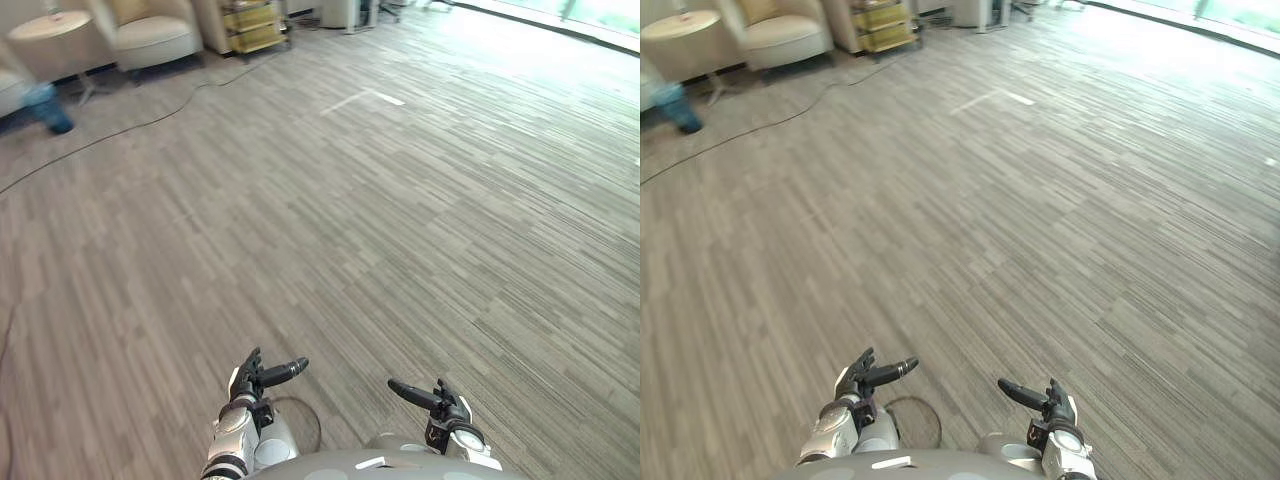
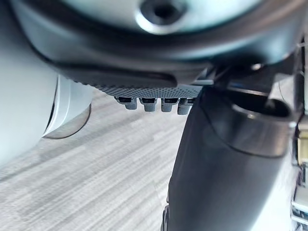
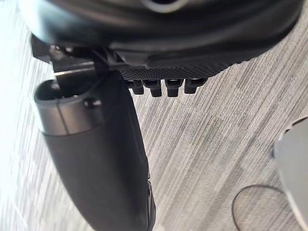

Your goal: Pick up cushions and gather them together orderly.

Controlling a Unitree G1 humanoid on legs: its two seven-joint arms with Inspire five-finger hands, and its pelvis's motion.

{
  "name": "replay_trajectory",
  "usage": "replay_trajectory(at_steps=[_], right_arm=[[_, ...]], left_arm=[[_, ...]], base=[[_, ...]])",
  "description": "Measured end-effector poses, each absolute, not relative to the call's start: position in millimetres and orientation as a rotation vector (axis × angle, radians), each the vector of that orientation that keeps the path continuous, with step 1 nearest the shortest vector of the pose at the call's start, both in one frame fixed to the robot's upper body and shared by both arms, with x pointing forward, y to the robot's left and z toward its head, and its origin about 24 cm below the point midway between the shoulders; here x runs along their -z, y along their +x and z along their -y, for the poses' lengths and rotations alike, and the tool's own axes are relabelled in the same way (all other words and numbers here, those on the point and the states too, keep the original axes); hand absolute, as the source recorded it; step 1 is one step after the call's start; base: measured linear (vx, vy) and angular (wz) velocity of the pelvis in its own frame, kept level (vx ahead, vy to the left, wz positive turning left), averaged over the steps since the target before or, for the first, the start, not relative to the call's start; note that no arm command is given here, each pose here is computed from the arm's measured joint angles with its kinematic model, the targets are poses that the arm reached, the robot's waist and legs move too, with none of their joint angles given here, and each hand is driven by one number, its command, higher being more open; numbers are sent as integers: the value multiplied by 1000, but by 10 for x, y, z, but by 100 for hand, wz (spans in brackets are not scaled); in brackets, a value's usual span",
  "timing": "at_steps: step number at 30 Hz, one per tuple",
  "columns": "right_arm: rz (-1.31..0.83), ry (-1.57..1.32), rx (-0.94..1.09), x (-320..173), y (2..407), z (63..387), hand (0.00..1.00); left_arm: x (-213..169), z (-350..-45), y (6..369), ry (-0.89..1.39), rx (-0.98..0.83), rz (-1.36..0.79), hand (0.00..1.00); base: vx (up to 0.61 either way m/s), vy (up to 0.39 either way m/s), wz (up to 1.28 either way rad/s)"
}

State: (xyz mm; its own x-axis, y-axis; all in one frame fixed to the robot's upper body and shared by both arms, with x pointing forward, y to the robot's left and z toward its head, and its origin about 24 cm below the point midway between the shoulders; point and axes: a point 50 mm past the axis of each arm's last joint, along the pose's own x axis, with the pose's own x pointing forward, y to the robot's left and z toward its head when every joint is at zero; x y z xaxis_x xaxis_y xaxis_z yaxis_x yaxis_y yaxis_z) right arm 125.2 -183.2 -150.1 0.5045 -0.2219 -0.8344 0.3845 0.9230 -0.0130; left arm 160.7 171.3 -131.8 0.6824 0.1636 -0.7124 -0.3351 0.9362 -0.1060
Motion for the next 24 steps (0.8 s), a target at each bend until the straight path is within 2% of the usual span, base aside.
replay_trajectory(at_steps=[3, 4, 7, 12, 17, 19, 24], right_arm=[[-997, 192, 377, 1526, 1189, 1814, 100], [-1015, 219, 362, 1552, 1136, 1680, 100], [-1040, 223, 348, 1577, 1073, 1646, 100], [-925, 168, 348, 1460, 1253, 1831, 100], [-904, 187, 398, 1440, 1288, 1915, 100], [-917, 164, 390, 1448, 1324, 1981, 100], [-933, 187, 427, 1460, 1287, 2011, 100]], left_arm=[[1315, -1684, 1632, -248, -282, -772, 100], [1332, -1750, 1623, -228, -285, -788, 100], [1347, -1793, 1639, -205, -280, -816, 100], [1446, -1859, 1480, -175, -327, -906, 100], [1482, -1818, 1424, -144, -286, -941, 100], [1534, -1744, 1342, -124, -241, -989, 100], [1521, -1641, 1400, -143, -215, -977, 100]], base=[[749, 355, -131], [831, 317, -112], [564, 229, -65], [543, 147, -79], [646, -70, -6], [794, -183, -24], [542, -262, -1]])
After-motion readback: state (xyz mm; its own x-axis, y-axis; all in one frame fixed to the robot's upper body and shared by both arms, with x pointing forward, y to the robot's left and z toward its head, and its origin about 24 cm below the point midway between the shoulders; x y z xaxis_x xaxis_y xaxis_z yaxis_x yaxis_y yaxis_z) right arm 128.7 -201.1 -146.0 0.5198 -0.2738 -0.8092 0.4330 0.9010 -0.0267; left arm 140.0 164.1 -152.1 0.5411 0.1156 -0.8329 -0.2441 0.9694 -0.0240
